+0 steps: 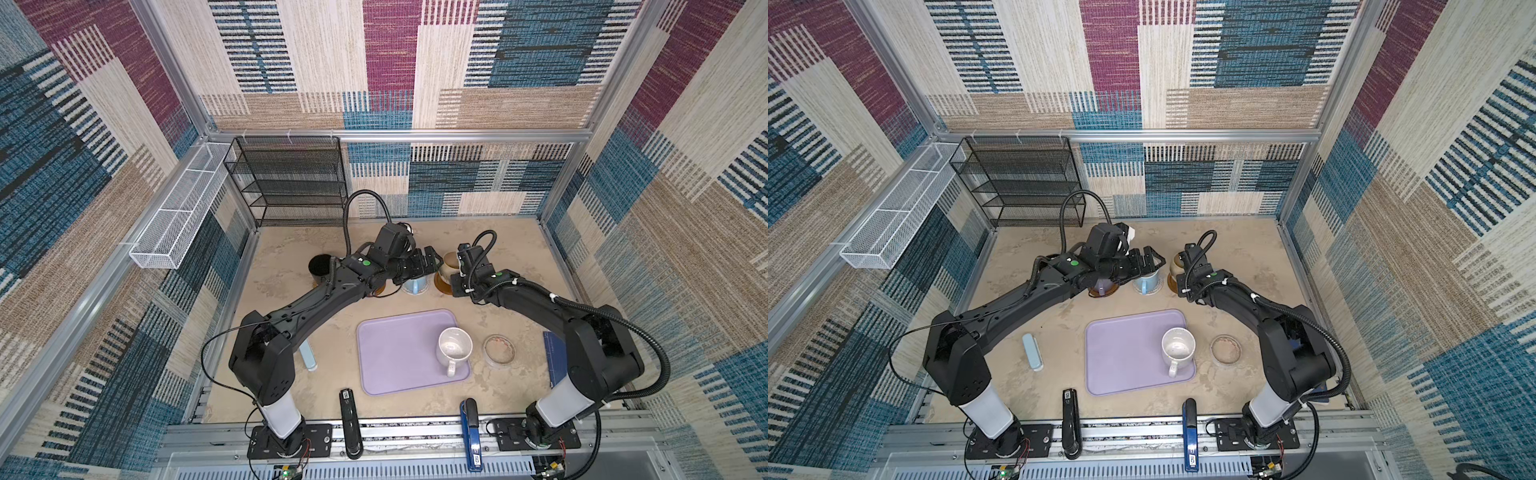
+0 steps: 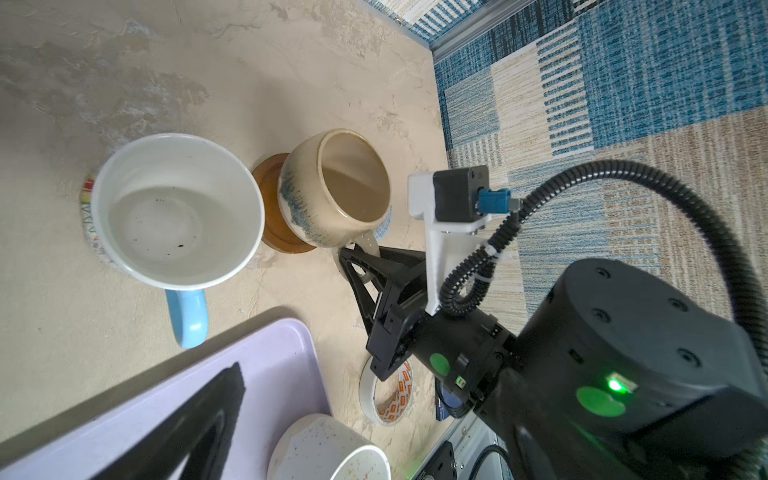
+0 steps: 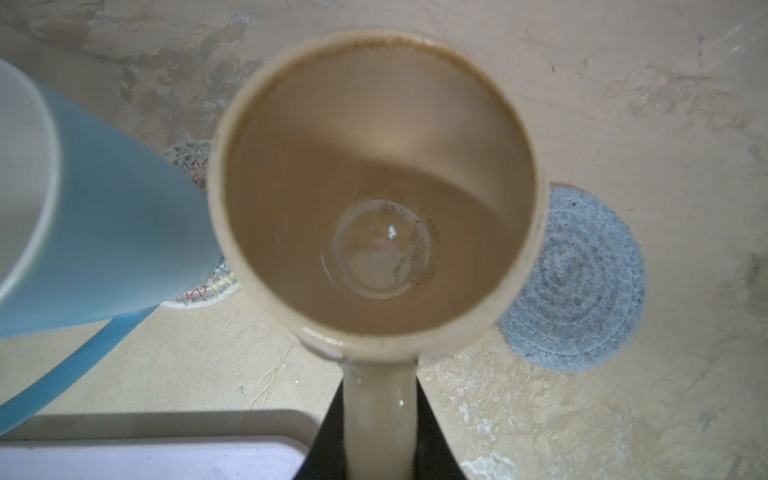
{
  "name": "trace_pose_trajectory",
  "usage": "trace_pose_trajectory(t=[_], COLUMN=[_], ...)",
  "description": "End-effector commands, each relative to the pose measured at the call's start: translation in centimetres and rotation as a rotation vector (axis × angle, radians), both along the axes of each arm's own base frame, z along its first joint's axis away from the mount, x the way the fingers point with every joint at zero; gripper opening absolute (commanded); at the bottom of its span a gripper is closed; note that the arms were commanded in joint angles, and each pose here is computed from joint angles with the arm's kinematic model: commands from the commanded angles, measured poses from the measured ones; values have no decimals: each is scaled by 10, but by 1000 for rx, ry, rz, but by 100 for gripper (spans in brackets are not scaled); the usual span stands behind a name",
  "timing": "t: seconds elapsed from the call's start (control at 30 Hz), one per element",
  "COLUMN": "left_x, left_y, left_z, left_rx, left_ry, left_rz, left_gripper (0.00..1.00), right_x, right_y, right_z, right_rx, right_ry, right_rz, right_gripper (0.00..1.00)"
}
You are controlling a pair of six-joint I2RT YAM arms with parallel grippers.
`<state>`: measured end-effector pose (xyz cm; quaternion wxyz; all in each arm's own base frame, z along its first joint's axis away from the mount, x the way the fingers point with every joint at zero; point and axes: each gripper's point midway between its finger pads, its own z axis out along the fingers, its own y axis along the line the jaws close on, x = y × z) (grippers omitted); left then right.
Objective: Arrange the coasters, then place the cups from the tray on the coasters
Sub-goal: 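Lower the beige mug onto the brown wooden coaster with the right gripper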
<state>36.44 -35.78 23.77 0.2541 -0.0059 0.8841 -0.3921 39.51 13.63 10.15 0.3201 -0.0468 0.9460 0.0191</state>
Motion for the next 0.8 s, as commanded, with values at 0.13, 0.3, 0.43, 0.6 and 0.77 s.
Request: trace_pose_trajectory(t=[0.13,0.3,0.43,0.6,0.77], left_x=[6,5,6,5,5], left_y=[-2,-4,-5,-6,-7], left_z=[-1,-1,-1,-3,-3], left_rx=[10,11,0,-8,-12], left_ry=[-23,-17,-13,-11,-10], left_rz=[-19,-29,-27,-30,-29], left_gripper=[98,100,99,99,100], right_x=[20,17,13,11,10], right_y=[1,5,5,5,6], right_z=[13,15,12,5,1], right_rx=[2,33,43,41,48], right_ry=[-97,-94,-81,-69,-56], right_rz=[-26,-17,-18,-16,-15], right_gripper=[0,0,0,0,0])
